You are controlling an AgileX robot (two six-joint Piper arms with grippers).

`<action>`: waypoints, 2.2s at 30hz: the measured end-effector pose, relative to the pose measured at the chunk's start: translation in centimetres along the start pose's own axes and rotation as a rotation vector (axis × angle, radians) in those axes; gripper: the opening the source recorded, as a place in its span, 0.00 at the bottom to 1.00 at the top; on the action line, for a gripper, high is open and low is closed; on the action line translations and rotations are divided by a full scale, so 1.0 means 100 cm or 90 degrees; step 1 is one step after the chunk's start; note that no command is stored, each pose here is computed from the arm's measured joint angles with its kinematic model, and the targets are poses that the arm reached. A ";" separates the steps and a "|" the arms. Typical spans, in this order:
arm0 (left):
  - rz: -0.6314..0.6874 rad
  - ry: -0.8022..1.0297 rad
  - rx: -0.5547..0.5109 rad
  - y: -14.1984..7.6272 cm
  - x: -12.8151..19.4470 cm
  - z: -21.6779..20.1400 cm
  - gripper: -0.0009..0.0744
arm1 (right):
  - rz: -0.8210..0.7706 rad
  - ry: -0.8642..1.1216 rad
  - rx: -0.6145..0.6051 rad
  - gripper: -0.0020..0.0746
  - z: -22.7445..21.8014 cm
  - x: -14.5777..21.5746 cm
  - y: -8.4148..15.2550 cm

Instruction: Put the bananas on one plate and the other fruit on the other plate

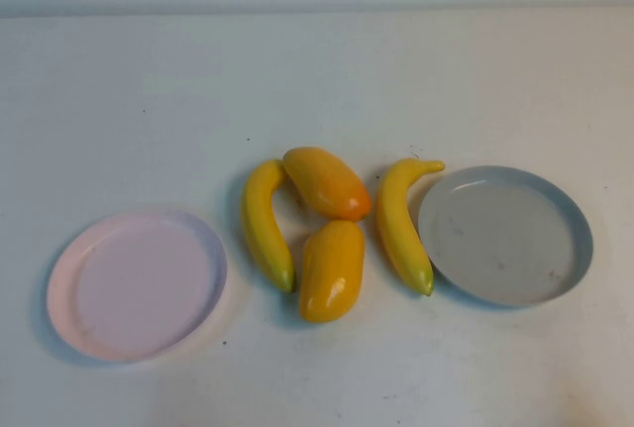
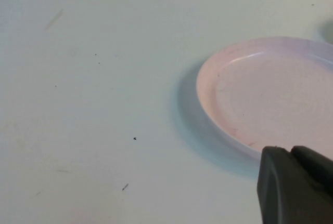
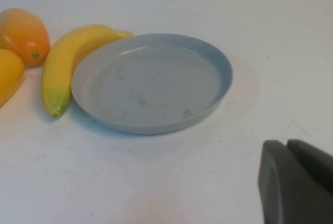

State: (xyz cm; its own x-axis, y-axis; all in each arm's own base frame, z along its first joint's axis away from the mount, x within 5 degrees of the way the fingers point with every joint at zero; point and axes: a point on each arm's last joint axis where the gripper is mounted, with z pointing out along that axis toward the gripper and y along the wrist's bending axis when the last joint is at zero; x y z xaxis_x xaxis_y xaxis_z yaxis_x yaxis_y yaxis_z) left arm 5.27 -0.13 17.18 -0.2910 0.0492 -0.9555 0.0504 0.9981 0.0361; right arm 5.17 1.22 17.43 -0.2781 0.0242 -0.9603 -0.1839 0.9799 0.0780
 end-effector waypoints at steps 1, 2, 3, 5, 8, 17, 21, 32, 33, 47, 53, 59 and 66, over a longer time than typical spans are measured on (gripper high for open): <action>0.000 -0.004 0.000 0.000 -0.001 0.000 0.01 | 0.000 0.000 0.000 0.00 0.000 0.000 0.000; 0.000 -0.006 0.000 0.000 -0.001 0.000 0.01 | 0.000 0.000 0.000 0.00 0.000 0.000 0.000; 0.000 -0.009 0.000 0.000 -0.001 0.000 0.01 | 0.000 0.000 0.000 0.00 0.000 0.000 0.000; 0.000 -0.013 0.000 0.000 -0.002 0.000 0.01 | 0.000 0.000 0.000 0.00 0.000 0.000 0.000; -0.016 -0.017 0.005 -0.001 -0.002 0.000 0.01 | 0.000 0.000 0.000 0.00 0.000 0.000 0.000; -0.242 -0.073 0.047 -0.005 -0.011 -0.001 0.01 | 0.000 0.000 0.000 0.00 0.000 0.000 0.000; -0.338 -0.127 0.065 -0.004 -0.020 -0.002 0.01 | 0.000 0.000 0.000 0.00 0.000 0.000 0.000; -0.376 -0.120 0.083 -0.005 -0.042 -0.013 0.01 | 0.000 0.000 0.000 0.00 0.000 0.000 0.000; -0.372 -0.106 0.085 -0.006 -0.050 -0.015 0.01 | 0.000 0.000 0.000 0.00 0.000 0.000 0.000; -0.153 0.310 0.112 -0.015 -0.146 0.022 0.01 | 0.000 0.000 0.000 0.00 0.000 0.000 0.000; -0.082 0.385 0.207 -0.027 -0.169 0.076 0.01 | 0.000 0.000 0.000 0.00 0.000 0.000 0.000; -0.034 0.472 0.270 -0.061 -0.178 0.132 0.01 | 0.000 0.000 0.000 0.00 0.000 0.000 0.000; 0.084 0.553 0.320 -0.135 -0.179 0.170 0.01 | 0.000 0.000 0.000 0.00 0.000 0.000 0.000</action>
State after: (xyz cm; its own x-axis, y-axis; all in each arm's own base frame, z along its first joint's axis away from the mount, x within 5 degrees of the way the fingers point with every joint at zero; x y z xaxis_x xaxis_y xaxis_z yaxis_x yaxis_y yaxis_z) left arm 26.02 -15.14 28.87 -0.8380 0.3691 -0.4018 0.4715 0.8605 -0.1929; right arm 5.17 1.22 17.43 -0.2781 0.0242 -0.9603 -0.1839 0.9799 0.0780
